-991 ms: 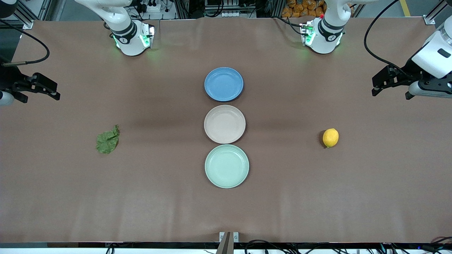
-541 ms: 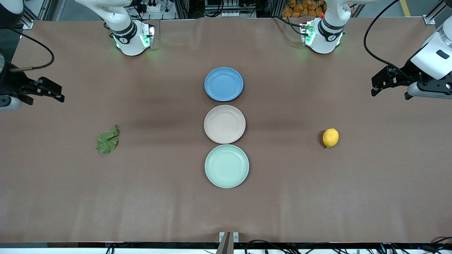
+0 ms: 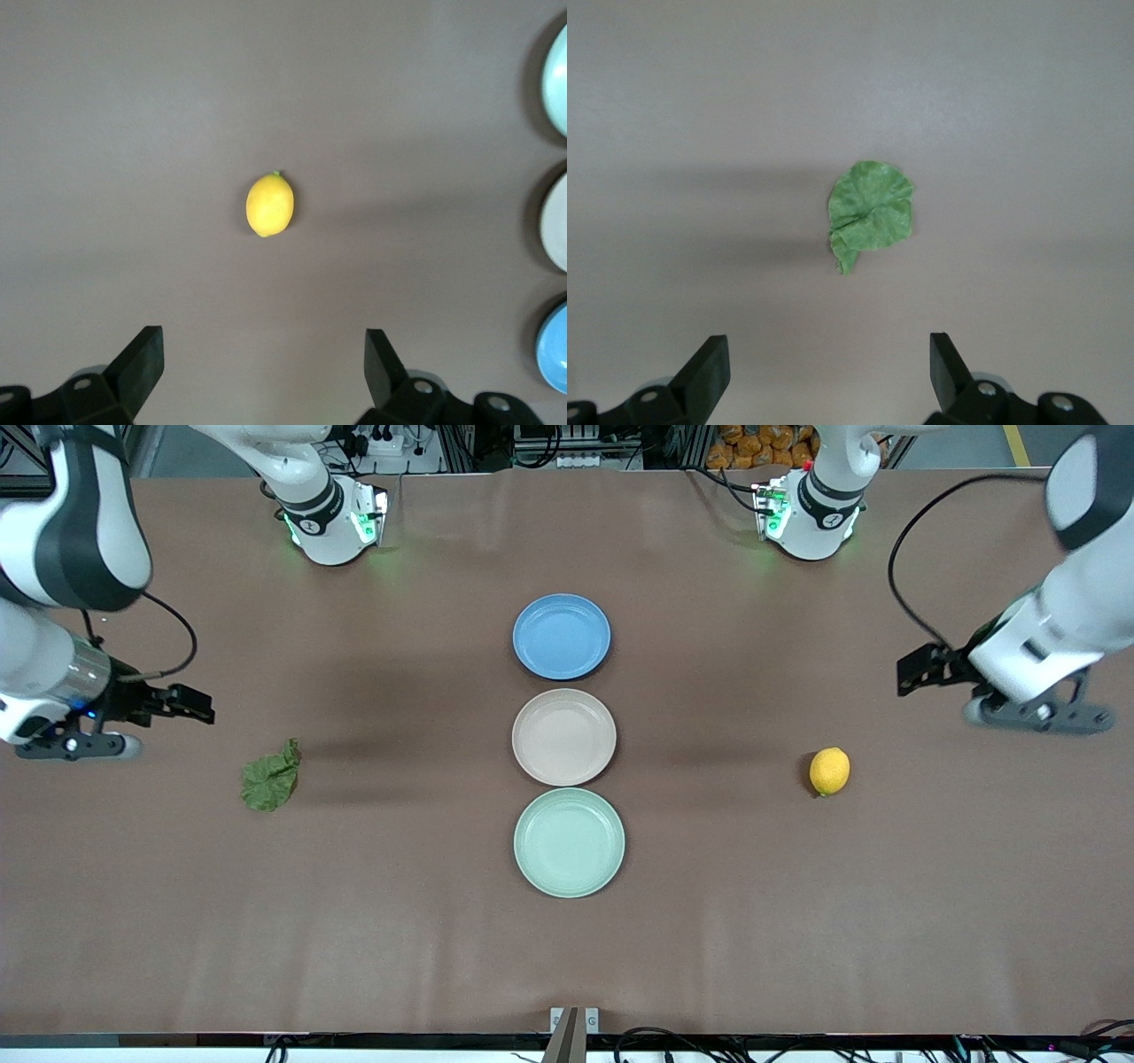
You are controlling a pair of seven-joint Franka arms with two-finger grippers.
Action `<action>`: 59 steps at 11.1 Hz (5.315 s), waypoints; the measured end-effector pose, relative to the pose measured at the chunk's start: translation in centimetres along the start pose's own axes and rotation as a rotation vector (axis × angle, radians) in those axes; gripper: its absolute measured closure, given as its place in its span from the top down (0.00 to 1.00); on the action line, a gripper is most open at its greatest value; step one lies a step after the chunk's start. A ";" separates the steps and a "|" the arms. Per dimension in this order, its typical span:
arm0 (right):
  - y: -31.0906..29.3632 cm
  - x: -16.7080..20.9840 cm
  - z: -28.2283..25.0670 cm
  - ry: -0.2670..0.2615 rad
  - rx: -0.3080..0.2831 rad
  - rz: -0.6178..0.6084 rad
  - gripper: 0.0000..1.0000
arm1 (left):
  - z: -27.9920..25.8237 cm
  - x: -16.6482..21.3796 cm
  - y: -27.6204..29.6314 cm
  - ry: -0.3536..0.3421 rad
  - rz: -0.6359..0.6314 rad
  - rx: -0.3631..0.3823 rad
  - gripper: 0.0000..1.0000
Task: Place lemon and lettuce in plates
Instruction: 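Lower the right gripper to the lettuce while the left gripper reaches the lemon, then close the right gripper on the lettuce while the left gripper grasps the lemon, then carry the lettuce to the green plate while the left gripper carries the lemon, then release the lettuce on the green plate while the left gripper drops the lemon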
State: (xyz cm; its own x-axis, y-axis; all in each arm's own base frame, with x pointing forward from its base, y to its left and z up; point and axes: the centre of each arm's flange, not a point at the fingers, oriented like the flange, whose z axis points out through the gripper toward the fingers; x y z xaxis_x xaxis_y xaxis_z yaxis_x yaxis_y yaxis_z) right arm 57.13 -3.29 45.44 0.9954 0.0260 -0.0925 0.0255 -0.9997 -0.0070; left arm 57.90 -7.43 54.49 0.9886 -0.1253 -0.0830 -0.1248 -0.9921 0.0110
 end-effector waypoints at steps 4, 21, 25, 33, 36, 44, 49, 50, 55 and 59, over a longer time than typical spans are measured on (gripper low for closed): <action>0.9 1.4 9.0 0.032 0.006 0.013 1.00 | 10.2 3.2 -0.4 -0.022 -0.006 -0.002 1.00; 4.2 1.1 28.6 0.172 -0.024 0.042 0.89 | 35.0 1.1 -0.3 -0.050 0.089 0.070 1.00; 3.9 1.4 28.0 0.187 -0.025 0.036 0.44 | 34.9 1.4 -0.6 -0.031 0.091 0.070 0.69; 0.2 4.4 24.1 0.118 -0.003 0.103 0.02 | 31.5 3.7 4.1 0.066 0.018 0.048 0.69; -6.0 6.5 20.1 0.097 0.028 0.215 0.02 | 30.5 3.1 11.6 0.085 -0.086 -0.004 0.69; -27.7 9.3 12.5 0.155 0.189 0.572 0.02 | 27.2 -0.9 28.4 0.131 -0.263 -0.078 0.69; -37.6 10.7 14.4 0.163 0.330 0.775 0.02 | 27.6 -5.6 37.1 0.118 -0.254 -0.090 0.69; -39.0 10.6 15.3 0.179 0.371 0.810 0.02 | 28.4 -6.2 38.2 0.107 -0.245 -0.087 0.69; -44.5 8.7 18.7 0.190 0.440 0.897 0.02 | 32.2 -6.6 42.2 0.062 -0.261 -0.090 0.69; -45.0 8.4 23.5 0.202 0.403 0.880 0.04 | 31.7 -5.6 42.4 0.073 -0.287 -0.103 0.99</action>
State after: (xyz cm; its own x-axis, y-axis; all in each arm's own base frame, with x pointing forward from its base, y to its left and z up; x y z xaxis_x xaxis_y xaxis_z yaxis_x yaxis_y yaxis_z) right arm 62.20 42.06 21.57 0.6422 -0.7645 -0.0557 -0.7273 -0.5847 -0.3595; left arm 44.45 -48.80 23.79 0.9861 0.1643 -0.0252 0.1660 -0.9811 0.0992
